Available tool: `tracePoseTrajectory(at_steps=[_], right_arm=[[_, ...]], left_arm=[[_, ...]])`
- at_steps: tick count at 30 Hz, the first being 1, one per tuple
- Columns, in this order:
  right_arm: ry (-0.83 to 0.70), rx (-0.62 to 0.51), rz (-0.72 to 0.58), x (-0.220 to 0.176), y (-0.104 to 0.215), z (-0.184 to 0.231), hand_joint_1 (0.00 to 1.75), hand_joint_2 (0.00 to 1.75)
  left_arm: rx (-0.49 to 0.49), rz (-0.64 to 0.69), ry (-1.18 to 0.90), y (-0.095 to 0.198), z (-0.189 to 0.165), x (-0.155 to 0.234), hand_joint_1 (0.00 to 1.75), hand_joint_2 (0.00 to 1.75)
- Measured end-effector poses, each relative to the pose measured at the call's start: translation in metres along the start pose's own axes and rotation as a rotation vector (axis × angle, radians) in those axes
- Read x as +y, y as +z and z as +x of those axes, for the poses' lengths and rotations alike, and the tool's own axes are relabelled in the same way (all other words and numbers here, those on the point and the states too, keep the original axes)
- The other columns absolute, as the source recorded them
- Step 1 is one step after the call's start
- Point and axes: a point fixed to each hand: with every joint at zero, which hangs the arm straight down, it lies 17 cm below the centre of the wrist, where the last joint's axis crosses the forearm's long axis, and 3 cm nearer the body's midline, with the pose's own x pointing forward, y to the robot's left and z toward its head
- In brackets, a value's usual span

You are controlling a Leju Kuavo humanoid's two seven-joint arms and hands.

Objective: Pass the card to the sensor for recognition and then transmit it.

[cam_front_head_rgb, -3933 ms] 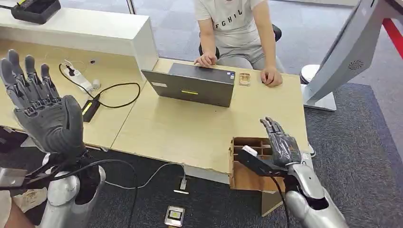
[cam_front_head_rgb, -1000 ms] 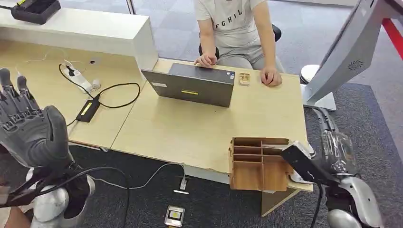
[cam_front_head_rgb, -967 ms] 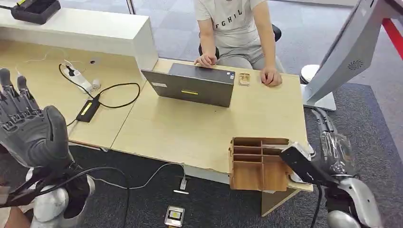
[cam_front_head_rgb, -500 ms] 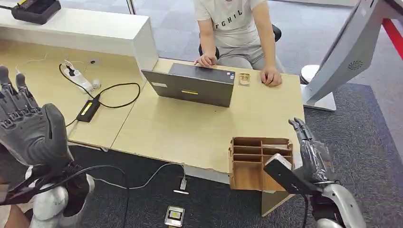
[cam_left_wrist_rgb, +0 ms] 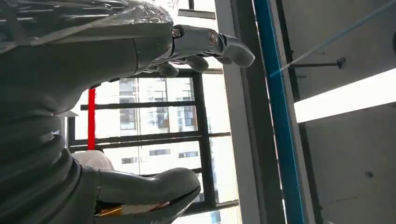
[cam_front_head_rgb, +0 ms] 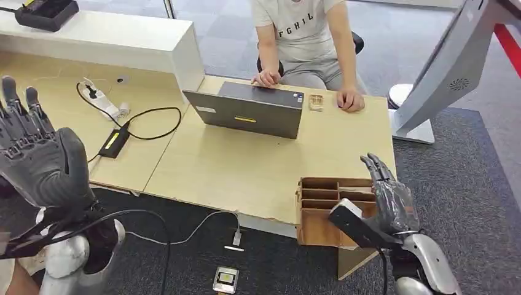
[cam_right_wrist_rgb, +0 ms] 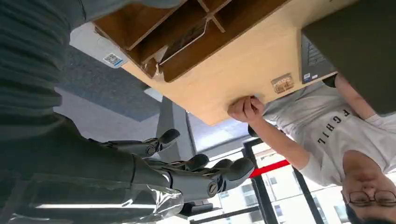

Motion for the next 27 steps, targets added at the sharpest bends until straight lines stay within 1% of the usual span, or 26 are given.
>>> tracePoseTrajectory(at_steps=[13, 18, 20, 21, 22, 23, 24, 25, 26, 27], right_arm=[[0.055, 0.059, 0.087, 0.042, -0.014, -0.024, 0.0, 1.75], [0.092, 0.085, 0.089, 0.049, -0.022, -0.038, 0.0, 1.75], [0.097, 0.098, 0.104, 0.054, -0.022, -0.044, 0.1, 1.75], [0.098, 0.103, 0.109, 0.056, -0.022, -0.046, 0.21, 1.75], [0.1, 0.109, 0.115, 0.058, -0.022, -0.048, 0.8, 1.75], [0.102, 0.113, 0.119, 0.06, -0.023, -0.05, 1.24, 1.75], [0.105, 0.117, 0.124, 0.062, -0.023, -0.052, 1.57, 1.75], [0.11, 0.119, 0.129, 0.064, -0.023, -0.054, 1.69, 1.75], [0.111, 0.118, 0.133, 0.065, -0.024, -0.055, 1.73, 1.75], [0.114, 0.118, 0.135, 0.066, -0.025, -0.055, 1.73, 1.75]], left_arm=[[0.016, -0.027, 0.043, -0.001, -0.007, -0.01, 0.0, 1.75], [0.014, -0.031, 0.048, -0.001, -0.008, -0.012, 0.0, 1.75], [0.014, -0.03, 0.048, -0.001, -0.008, -0.012, 0.0, 1.75], [0.014, -0.029, 0.048, -0.001, -0.008, -0.012, 0.0, 1.75], [0.014, -0.03, 0.047, -0.001, -0.008, -0.012, 0.0, 1.75], [0.015, -0.029, 0.047, 0.0, -0.008, -0.012, 0.0, 1.75], [0.015, -0.029, 0.047, 0.0, -0.009, -0.012, 0.0, 1.75], [0.016, -0.029, 0.045, 0.0, -0.009, -0.012, 0.0, 1.75], [0.016, -0.03, 0.044, 0.001, -0.009, -0.012, 0.0, 1.75], [0.017, -0.03, 0.042, 0.001, -0.009, -0.011, 0.0, 1.75]])
